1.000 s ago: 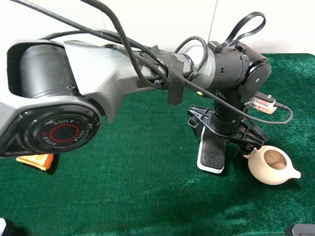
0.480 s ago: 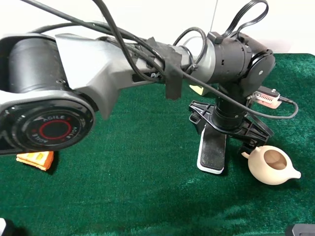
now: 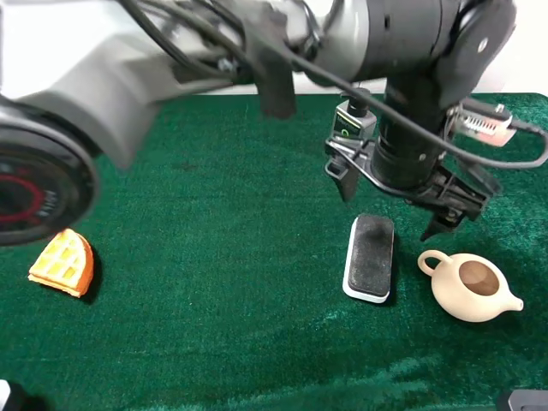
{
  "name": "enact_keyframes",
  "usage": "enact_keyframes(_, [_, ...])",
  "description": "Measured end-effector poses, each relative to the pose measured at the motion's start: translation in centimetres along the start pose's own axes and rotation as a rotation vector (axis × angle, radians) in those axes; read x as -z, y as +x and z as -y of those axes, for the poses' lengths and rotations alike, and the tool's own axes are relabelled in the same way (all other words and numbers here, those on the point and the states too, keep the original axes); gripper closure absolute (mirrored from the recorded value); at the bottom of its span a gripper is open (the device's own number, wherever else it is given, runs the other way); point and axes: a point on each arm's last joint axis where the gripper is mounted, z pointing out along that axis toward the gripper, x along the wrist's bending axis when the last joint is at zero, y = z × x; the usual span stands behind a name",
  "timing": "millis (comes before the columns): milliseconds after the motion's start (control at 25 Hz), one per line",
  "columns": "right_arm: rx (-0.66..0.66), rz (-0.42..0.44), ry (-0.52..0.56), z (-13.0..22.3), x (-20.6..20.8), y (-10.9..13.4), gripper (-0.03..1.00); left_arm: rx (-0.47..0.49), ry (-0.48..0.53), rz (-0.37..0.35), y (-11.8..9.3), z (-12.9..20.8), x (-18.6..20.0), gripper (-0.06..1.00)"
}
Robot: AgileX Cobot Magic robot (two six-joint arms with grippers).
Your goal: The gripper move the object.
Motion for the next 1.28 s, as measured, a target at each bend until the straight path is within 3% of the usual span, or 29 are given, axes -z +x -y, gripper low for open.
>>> enact_keyframes(640, [0.0, 0.0, -0.007, -0.1, 0.0, 0.0, 0.27, -0.113, -0.166, 0.042, 1.6, 0.2, 8.7, -0.01])
enact_keyframes(960, [0.0, 0.0, -0.007, -0.1, 0.0, 0.0, 0.27, -0.161, -0.234, 0.049, 3.5, 0.3, 12.1, -0.01])
enact_keyframes(1280, [0.0, 0.0, -0.007, -0.1, 0.0, 0.0, 0.27, -0.154, -0.232, 0.03, 6.2, 1.8, 14.2, -0.01])
